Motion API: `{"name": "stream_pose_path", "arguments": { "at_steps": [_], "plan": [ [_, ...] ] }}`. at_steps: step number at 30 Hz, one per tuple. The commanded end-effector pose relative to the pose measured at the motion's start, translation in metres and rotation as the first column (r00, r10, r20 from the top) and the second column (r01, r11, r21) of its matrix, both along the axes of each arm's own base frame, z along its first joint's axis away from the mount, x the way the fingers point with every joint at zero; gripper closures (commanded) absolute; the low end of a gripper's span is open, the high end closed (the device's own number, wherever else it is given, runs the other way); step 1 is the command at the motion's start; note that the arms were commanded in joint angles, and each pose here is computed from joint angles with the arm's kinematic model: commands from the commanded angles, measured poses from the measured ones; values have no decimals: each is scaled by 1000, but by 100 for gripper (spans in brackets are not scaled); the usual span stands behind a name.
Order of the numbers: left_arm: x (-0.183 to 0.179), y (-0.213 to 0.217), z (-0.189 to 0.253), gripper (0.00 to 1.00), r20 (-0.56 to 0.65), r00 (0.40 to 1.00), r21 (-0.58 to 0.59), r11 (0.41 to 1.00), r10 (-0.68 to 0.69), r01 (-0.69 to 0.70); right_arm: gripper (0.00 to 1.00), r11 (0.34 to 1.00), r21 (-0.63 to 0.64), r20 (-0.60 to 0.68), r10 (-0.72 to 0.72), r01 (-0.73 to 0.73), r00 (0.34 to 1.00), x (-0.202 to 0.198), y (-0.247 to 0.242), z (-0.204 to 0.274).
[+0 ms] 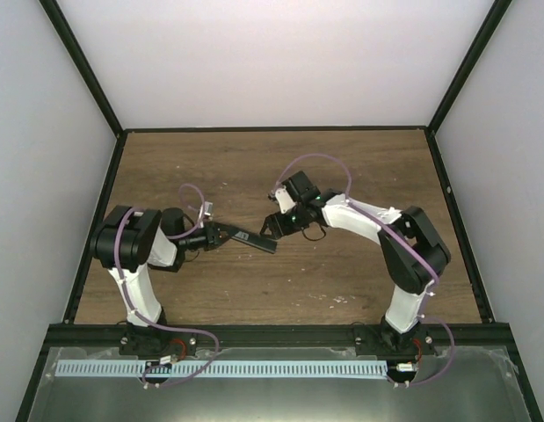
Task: Load the batteries into the remote control
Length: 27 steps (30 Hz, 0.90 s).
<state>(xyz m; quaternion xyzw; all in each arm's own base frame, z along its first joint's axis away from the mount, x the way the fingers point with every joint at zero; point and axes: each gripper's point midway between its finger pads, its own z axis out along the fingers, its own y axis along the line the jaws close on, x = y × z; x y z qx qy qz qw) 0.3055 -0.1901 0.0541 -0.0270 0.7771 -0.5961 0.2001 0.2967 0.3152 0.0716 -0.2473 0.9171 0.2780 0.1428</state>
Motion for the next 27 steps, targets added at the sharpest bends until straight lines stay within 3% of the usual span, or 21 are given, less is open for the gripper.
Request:
{"name": "stream_pose_path", "arguments": {
  "at_steps": [1, 5, 9, 21, 27],
  "plan": [
    [3, -2, 1, 100, 34, 999, 32, 999, -22, 21, 33, 999, 21, 130, 27, -30, 991, 16, -8, 43],
    [5, -9, 18, 100, 68, 996, 3, 998, -58, 58, 18, 990, 73, 178, 107, -122, 978, 16, -14, 62],
    [3, -23, 36, 100, 103, 988, -12, 993, -118, 120, 11, 964, 100, 225, 220, -247, 949, 9, -17, 76],
    [0, -45, 87, 100, 183, 956, 41, 973, -230, 226, 14, 918, 140, 228, 334, -370, 915, -11, -17, 92],
    [-21, -51, 97, 100, 191, 923, 66, 943, -333, 327, 14, 892, 166, 212, 383, -420, 899, -24, -18, 92]
  ]
}}
